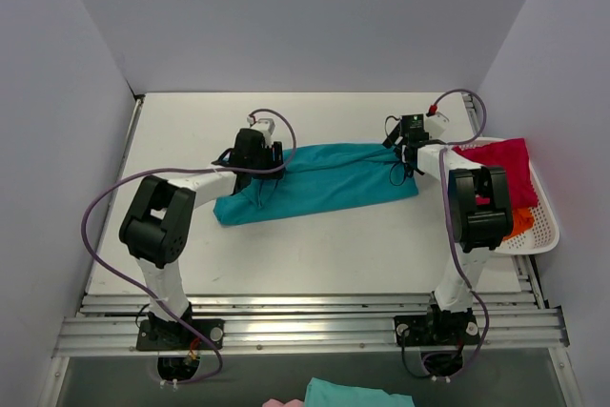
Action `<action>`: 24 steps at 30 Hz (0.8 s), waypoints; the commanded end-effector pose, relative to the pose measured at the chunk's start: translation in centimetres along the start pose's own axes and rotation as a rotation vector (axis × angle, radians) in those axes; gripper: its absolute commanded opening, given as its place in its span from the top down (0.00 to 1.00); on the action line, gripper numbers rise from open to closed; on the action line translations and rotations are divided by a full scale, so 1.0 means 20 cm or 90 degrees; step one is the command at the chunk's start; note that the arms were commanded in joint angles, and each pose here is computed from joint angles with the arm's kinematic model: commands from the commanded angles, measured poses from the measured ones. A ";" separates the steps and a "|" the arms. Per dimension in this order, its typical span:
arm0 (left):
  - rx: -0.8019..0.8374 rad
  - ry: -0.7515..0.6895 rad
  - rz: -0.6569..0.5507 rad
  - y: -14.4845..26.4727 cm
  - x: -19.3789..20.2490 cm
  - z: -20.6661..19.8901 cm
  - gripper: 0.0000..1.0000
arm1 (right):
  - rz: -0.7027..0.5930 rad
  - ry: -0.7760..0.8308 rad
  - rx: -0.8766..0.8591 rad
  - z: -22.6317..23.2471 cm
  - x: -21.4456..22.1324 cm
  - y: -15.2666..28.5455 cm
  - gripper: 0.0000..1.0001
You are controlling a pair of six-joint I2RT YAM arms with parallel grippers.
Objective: Fold and stack the t-shirts
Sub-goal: Fold the tshirt
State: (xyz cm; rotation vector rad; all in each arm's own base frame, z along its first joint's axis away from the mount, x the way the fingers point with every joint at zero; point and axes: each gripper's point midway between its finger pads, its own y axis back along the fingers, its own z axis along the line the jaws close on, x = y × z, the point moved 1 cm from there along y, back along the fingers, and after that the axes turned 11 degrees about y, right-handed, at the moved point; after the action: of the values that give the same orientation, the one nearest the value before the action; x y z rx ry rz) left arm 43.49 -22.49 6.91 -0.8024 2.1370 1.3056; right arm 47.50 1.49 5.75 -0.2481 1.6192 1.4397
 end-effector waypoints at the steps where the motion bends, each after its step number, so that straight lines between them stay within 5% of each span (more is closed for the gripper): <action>1: 0.015 -0.017 -0.032 0.07 -0.08 -0.07 0.36 | -0.022 -0.009 -0.002 0.01 -0.08 0.03 0.06; 5: 0.025 -0.021 -0.026 0.09 -0.04 -0.09 0.58 | -0.020 -0.007 -0.002 0.01 -0.07 0.02 0.06; 9: 0.039 -0.024 -0.009 0.11 0.02 -0.13 0.92 | -0.018 -0.008 -0.004 0.01 -0.06 0.03 0.06; 15: 0.052 -0.053 0.013 0.23 0.14 -0.24 0.93 | -0.020 -0.009 -0.005 0.01 -0.07 0.04 0.06; 19: 0.042 -0.088 0.018 0.34 0.28 -0.33 0.54 | -0.024 -0.011 -0.007 0.01 -0.08 0.04 0.06; 20: 0.025 -0.098 -0.009 0.38 0.27 -0.36 0.30 | -0.023 -0.011 -0.010 0.01 -0.08 0.04 0.06; 23: -0.052 -0.081 -0.044 0.47 0.29 -0.26 0.05 | -0.022 -0.012 -0.014 0.02 -0.07 0.04 0.06; 24: -0.064 -0.068 -0.056 0.48 0.28 -0.24 0.06 | -0.021 -0.012 -0.015 0.02 -0.07 0.04 0.06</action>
State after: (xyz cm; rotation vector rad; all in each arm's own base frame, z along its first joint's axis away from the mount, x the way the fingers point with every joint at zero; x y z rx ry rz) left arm 31.60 -28.11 9.66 -0.6225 2.0500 1.2801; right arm 47.53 1.57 5.75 -0.2494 1.6162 1.4444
